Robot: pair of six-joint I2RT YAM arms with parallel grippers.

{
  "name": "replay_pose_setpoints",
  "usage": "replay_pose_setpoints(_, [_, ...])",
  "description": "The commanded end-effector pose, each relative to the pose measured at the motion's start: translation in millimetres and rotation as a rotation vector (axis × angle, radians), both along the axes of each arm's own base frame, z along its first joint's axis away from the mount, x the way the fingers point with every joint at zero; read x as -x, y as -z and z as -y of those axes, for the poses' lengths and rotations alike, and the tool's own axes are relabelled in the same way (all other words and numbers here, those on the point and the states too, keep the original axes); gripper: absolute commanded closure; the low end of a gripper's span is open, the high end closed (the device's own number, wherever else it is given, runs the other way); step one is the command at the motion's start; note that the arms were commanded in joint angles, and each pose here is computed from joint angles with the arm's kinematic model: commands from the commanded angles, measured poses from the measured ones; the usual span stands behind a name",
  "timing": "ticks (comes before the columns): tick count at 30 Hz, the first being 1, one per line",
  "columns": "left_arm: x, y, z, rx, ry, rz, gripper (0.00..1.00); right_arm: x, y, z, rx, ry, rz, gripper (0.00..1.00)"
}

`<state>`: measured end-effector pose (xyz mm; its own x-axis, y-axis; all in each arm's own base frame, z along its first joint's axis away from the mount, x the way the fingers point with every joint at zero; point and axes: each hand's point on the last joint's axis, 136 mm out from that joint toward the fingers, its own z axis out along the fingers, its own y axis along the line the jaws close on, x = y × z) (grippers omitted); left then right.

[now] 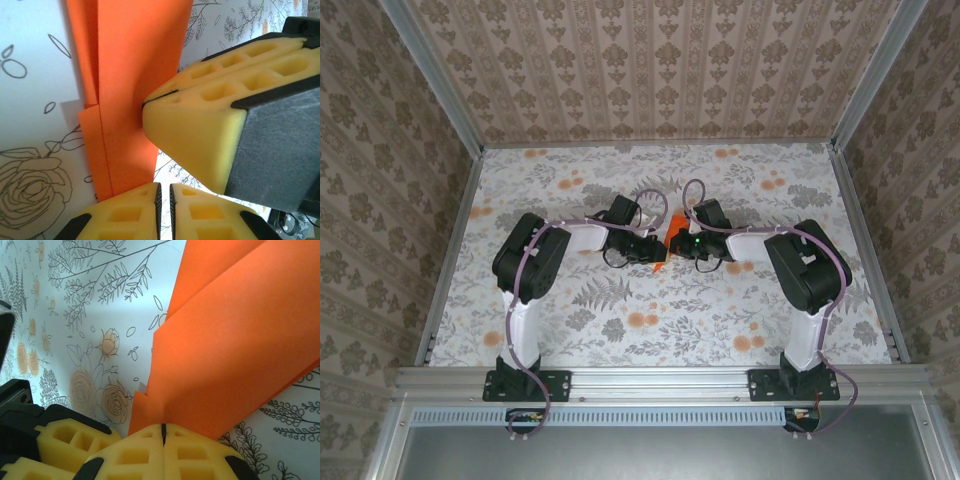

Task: Fold a paper plane with a square sheet of paper (fold left side to right side)
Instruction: Fold the wing for the fifth time at the center of the table.

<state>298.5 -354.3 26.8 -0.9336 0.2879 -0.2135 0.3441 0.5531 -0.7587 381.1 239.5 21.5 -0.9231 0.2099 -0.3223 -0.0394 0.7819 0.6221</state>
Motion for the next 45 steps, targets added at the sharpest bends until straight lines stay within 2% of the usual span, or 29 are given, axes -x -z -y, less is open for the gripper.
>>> replay_pose_setpoints(1, [26,39,-18,-0.122,-0.002,-0.108,0.84,-1,17,14,0.077,0.022,-0.037,0.98])
replay_pose_setpoints(27, [30,46,-23,-0.141,0.000,-0.124,0.84,-14,22,36,0.132,0.064,-0.063,0.98])
replay_pose_setpoints(38, [19,3,-12,-0.084,0.018,-0.058,0.82,9,45,38,0.168,0.046,-0.182,1.00])
replay_pose_setpoints(45, [17,-23,0,-0.054,0.052,-0.017,0.83,13,47,34,0.172,0.032,-0.191,1.00])
